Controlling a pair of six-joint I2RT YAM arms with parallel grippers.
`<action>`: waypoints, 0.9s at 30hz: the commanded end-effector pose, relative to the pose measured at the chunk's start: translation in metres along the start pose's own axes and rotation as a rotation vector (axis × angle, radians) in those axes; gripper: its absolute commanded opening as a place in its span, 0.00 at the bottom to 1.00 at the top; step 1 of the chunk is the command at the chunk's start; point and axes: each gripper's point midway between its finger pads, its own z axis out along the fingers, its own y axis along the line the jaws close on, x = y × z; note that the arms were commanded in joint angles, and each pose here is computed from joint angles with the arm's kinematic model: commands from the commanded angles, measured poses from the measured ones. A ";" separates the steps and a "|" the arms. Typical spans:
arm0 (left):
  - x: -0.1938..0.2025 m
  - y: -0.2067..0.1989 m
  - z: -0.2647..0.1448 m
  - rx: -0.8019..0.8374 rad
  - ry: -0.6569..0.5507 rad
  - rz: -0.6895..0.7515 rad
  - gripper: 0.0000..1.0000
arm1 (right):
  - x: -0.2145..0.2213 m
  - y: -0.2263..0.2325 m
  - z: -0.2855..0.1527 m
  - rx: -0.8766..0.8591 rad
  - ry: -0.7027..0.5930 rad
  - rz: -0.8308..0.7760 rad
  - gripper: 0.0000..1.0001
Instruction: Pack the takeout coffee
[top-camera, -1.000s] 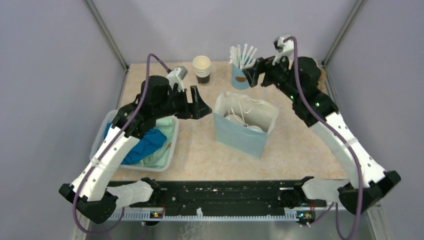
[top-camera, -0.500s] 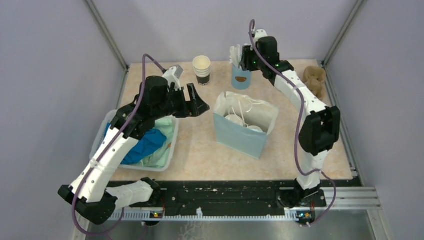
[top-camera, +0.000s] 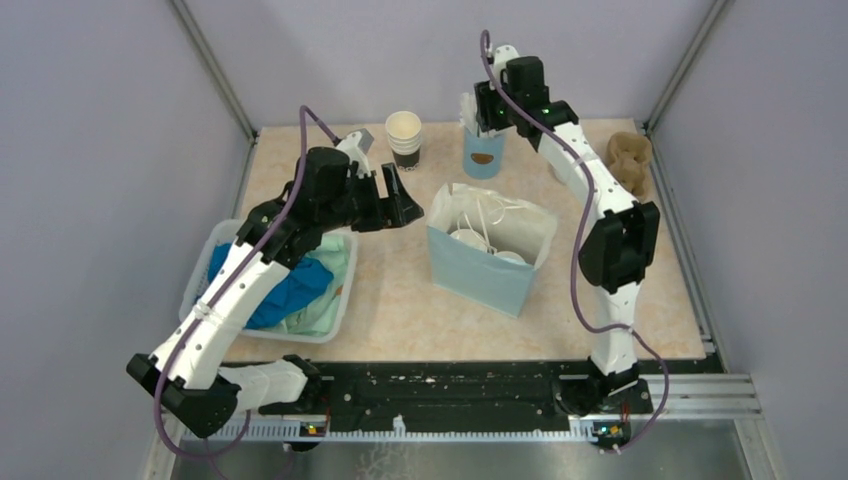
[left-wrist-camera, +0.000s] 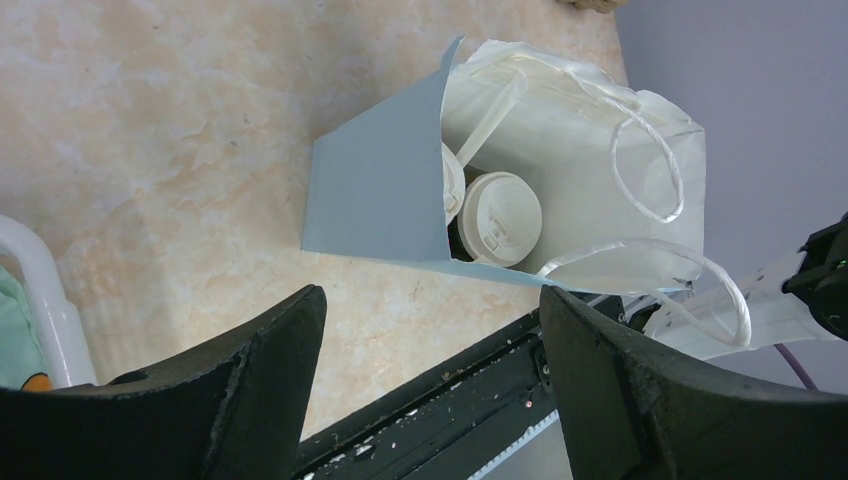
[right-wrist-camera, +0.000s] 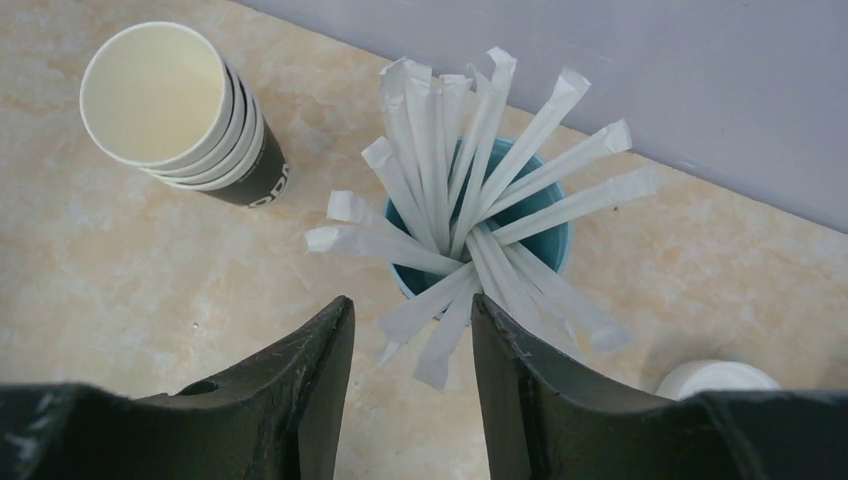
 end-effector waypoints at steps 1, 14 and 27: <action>-0.017 -0.011 -0.001 0.040 -0.058 0.004 0.85 | -0.005 0.006 0.005 -0.015 0.000 -0.081 0.42; -0.017 -0.012 0.003 0.046 -0.047 0.018 0.85 | 0.001 0.007 0.019 0.000 0.027 -0.112 0.37; -0.017 -0.009 0.004 0.042 -0.042 0.021 0.85 | 0.001 0.016 0.018 -0.032 0.026 -0.125 0.44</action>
